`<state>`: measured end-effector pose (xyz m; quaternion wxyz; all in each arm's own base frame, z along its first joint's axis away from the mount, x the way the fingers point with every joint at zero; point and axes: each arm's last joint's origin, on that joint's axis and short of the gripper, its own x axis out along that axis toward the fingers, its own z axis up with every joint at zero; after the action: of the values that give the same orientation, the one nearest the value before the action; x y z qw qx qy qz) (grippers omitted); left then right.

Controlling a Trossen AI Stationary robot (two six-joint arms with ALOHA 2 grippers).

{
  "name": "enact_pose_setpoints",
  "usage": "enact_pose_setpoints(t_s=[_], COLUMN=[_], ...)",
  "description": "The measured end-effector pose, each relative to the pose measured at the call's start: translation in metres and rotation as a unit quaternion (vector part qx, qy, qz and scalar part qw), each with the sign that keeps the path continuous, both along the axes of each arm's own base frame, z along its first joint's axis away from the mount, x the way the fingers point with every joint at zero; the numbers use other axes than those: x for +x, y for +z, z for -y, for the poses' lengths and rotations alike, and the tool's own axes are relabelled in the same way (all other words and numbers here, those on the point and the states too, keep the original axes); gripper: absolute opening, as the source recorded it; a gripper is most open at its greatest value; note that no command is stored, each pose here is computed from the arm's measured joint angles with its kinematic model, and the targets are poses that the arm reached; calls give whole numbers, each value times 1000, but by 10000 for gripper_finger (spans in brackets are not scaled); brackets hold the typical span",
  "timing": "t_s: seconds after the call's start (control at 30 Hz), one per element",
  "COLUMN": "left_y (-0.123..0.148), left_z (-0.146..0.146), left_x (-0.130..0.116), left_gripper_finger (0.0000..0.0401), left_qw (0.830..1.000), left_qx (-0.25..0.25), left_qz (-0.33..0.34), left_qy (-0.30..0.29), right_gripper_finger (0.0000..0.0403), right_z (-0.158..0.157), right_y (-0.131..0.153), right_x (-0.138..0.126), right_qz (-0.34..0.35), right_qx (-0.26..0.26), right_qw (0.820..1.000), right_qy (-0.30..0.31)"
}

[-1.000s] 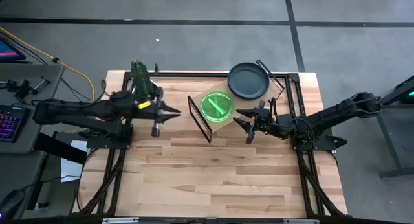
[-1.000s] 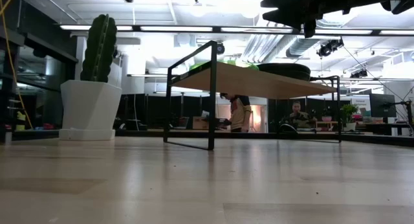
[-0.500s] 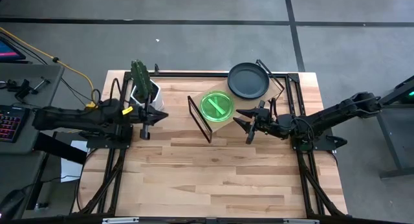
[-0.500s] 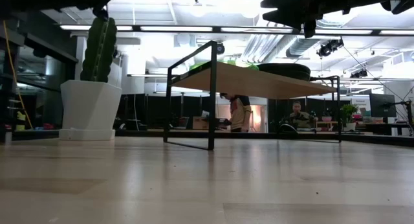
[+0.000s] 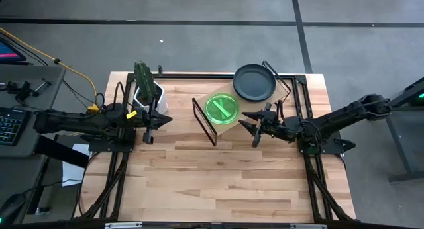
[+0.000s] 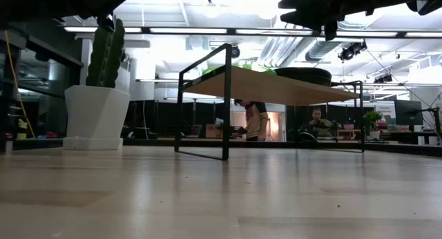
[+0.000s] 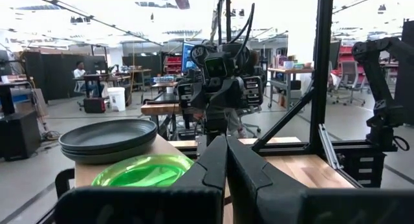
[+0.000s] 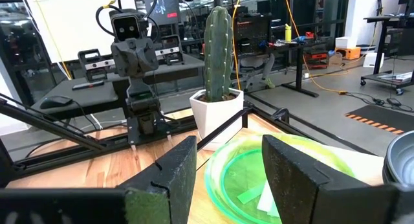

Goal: Place and stack plates onto a shelf
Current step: Return to Home Position

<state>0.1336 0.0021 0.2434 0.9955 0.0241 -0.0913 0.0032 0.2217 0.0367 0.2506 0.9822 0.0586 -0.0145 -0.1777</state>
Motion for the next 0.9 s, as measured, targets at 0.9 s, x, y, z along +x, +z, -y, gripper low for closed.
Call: enact_pose_setpoints(t_s=[0.9], left_y=[0], left_z=[0], left_x=[0], left_gripper_finger=[0], left_qw=[1000], left_qx=[-29], left_qz=[0], left_qy=[-7], right_gripper_finger=[163], right_z=[0], right_y=[-1], right_x=[0], right_qz=[-5], right_qx=[-1], right_qw=[1000], right_qy=[0])
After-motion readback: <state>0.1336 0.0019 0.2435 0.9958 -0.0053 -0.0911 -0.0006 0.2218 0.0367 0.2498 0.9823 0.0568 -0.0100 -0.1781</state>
